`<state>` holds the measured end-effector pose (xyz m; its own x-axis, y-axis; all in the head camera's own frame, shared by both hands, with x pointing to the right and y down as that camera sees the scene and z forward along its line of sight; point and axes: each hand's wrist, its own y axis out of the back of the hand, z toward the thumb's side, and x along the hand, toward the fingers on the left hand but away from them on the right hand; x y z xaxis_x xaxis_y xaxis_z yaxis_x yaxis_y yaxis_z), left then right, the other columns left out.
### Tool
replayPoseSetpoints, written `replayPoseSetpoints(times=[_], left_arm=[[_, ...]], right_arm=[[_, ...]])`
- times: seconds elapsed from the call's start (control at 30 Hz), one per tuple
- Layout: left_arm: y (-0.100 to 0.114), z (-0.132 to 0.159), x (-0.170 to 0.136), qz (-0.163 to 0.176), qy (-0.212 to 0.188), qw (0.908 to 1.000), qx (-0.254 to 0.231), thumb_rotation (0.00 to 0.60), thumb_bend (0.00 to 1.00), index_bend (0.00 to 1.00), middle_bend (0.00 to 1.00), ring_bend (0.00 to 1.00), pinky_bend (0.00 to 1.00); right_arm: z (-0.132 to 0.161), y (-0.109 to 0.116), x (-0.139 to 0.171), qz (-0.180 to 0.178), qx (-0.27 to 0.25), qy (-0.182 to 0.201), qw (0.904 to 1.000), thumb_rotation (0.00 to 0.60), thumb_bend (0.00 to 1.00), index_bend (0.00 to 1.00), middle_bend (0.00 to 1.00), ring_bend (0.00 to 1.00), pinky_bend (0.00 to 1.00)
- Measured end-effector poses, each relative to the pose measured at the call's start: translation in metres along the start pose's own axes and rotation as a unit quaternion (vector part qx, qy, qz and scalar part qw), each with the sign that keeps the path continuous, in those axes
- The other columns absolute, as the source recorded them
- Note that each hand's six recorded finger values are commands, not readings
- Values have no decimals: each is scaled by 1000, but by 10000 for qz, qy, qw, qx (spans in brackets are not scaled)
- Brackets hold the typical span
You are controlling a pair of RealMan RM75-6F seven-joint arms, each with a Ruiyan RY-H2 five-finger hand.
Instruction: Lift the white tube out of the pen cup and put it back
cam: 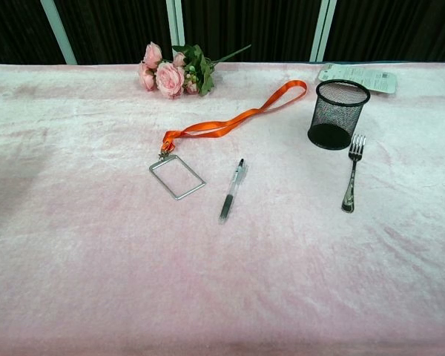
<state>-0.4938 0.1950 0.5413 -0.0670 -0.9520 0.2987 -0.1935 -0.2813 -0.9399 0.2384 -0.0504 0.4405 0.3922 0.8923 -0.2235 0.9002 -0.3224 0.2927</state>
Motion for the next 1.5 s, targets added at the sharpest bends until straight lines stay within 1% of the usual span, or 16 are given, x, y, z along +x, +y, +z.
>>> replayPoseSetpoints(times=[0.1, 0.23, 0.33, 0.43, 0.53, 0.67, 0.73, 0.77, 0.87, 0.93, 1.03, 1.13, 1.23, 1.37, 1.47, 1.5], left_arm=[[0, 1, 0, 15, -7, 10000, -6, 600, 388, 172, 105, 6, 75], [0, 1, -1, 12, -2, 10000, -4, 600, 388, 173, 105, 5, 75], [1, 0, -1, 20, 8, 10000, -3, 600, 387, 172, 105, 6, 75], [2, -1, 0, 23, 17, 10000, -8, 600, 387, 173, 105, 6, 75], [2, -2, 1, 23, 24, 10000, -6, 600, 387, 172, 105, 6, 75], [2, -2, 1, 12, 29, 10000, -11, 600, 387, 172, 105, 5, 75], [2, -2, 1, 12, 26, 10000, -12, 600, 387, 172, 105, 5, 75], [2, -2, 1, 15, 26, 10000, -13, 600, 387, 172, 105, 5, 75], [3, -2, 0, 25, 32, 10000, -8, 600, 387, 172, 105, 5, 75], [3, -2, 0, 29, 28, 10000, -10, 600, 387, 172, 105, 5, 75], [3, -1, -1, 26, 25, 10000, -3, 600, 387, 172, 105, 5, 75], [3, -1, -1, 25, 25, 10000, -4, 600, 387, 172, 105, 5, 76], [3, 0, -1, 19, 26, 10000, -9, 600, 387, 172, 105, 5, 76], [3, 0, -2, 18, 23, 10000, -10, 600, 388, 172, 104, 5, 76], [4, 0, -2, 31, 28, 10000, -13, 600, 387, 172, 104, 5, 76], [4, 0, -2, 31, 29, 10000, -10, 600, 387, 172, 104, 5, 76]], right_arm=[[8, 4, 12, 72, -244, 265, 9993, 600, 322, 624, 53, 126, 193], [-12, 3, 24, 326, -87, -87, 9994, 600, 323, 624, 53, 126, 193], [-31, 4, 28, 500, 483, -453, 9966, 600, 323, 627, 53, 126, 193], [-48, 11, 30, 546, 1530, -728, 9840, 600, 324, 633, 53, 126, 193], [-69, 21, 32, 586, 2859, -1041, 9508, 600, 325, 632, 49, 126, 193], [-101, 36, 37, 713, 4326, -1497, 8862, 600, 329, 633, 47, 126, 193], [-112, 43, 40, 792, 4832, -1653, 8561, 600, 332, 632, 47, 126, 193], [-117, 47, 41, 850, 5145, -1735, 8355, 600, 334, 632, 46, 126, 193], [-123, 55, 42, 941, 5768, -1815, 7909, 600, 338, 633, 45, 126, 193], [-119, 56, 40, 878, 5924, -1741, 7817, 600, 338, 636, 45, 126, 193], [-104, 53, 33, 586, 5818, -1464, 7979, 600, 337, 650, 45, 126, 193], [-86, 43, 28, 245, 5431, -1066, 8325, 600, 337, 650, 45, 126, 193], [-73, 33, 26, 85, 4781, -803, 8746, 600, 337, 651, 44, 126, 193], [-55, 20, 26, -33, 3352, -483, 9409, 600, 338, 651, 44, 126, 193], [-41, 16, 28, -88, 2140, -209, 9766, 600, 337, 652, 44, 126, 194], [-38, 16, 29, -94, 1787, -129, 9838, 600, 337, 653, 44, 126, 194]])
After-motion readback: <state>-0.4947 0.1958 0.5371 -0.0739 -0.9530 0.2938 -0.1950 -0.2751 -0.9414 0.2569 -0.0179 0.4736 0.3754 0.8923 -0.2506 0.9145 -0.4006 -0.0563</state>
